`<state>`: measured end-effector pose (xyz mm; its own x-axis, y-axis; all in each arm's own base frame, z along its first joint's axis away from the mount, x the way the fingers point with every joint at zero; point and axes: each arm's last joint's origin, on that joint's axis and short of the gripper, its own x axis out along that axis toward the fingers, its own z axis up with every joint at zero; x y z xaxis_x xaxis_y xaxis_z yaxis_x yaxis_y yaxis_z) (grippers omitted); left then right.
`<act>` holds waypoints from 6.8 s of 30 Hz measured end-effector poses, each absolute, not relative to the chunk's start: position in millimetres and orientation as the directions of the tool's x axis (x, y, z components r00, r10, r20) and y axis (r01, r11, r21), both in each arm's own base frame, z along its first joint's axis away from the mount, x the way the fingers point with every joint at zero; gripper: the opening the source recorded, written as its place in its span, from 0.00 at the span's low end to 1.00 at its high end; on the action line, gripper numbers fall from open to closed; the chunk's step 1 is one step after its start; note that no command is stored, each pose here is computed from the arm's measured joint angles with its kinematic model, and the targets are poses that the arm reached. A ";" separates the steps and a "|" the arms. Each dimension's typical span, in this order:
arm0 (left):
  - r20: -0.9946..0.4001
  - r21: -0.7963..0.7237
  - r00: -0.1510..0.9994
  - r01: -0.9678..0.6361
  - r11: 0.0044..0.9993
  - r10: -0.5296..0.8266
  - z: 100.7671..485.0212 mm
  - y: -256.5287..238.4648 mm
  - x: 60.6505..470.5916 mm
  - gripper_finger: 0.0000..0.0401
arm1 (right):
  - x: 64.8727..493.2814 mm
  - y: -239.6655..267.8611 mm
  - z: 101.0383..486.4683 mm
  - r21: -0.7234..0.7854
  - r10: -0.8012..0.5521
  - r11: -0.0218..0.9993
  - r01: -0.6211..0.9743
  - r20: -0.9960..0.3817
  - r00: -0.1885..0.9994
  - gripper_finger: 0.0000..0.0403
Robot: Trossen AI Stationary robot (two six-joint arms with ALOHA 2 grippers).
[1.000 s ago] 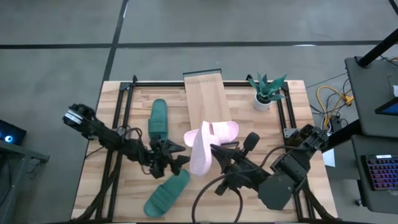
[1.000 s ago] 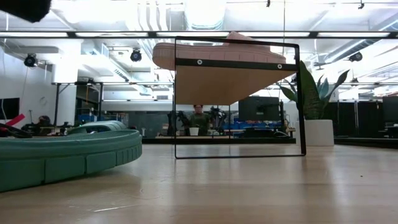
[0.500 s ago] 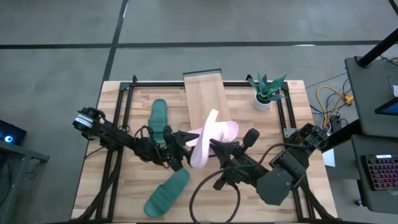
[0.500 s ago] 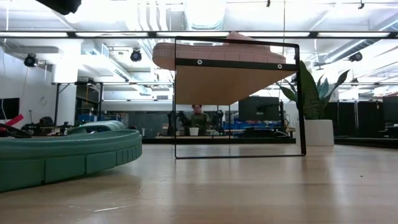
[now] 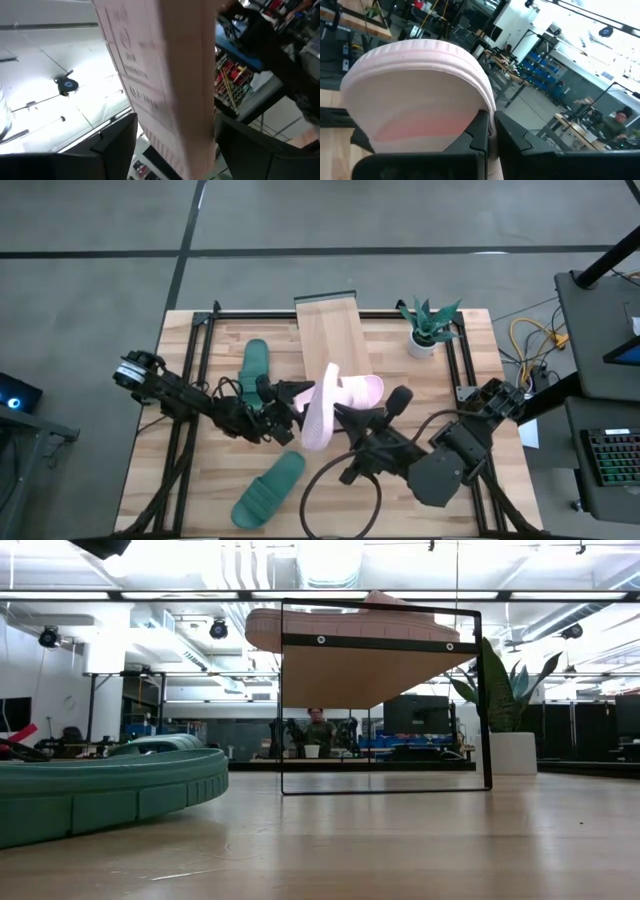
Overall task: Pick and place slides into the shelf
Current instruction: Put the pink slide on the shelf
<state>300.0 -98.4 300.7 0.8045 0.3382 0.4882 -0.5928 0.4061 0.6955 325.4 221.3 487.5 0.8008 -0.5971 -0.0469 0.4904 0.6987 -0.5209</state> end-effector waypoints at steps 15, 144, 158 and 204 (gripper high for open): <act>0.533 0.651 0.787 -0.616 0.443 0.311 312.0 -92.3 301.7 0.28 | 328.6 219.5 487.3 -0.511 -0.554 0.731 0.452 -0.058 0.831 0.03; -0.415 -0.235 0.763 0.437 0.869 -0.496 321.6 -90.2 218.9 0.24 | 357.9 218.0 402.4 -0.890 -0.468 -0.176 -0.421 -0.300 0.831 0.04; -0.399 0.010 0.745 0.586 0.810 -0.534 322.5 -91.0 218.7 0.42 | 351.2 211.5 405.0 -0.910 -0.553 -0.123 -0.395 -0.267 0.789 0.03; 0.075 0.914 0.982 -0.137 0.383 0.173 371.0 -84.5 229.4 0.68 | 301.5 165.7 424.0 -0.906 -0.646 0.416 -0.076 -0.353 0.676 0.03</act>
<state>229.4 -84.5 371.0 0.9820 0.1733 0.0746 -0.1369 0.3827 0.9136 301.5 165.7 424.0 0.6764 -0.6462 -0.3534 -0.0762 0.4159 -0.9062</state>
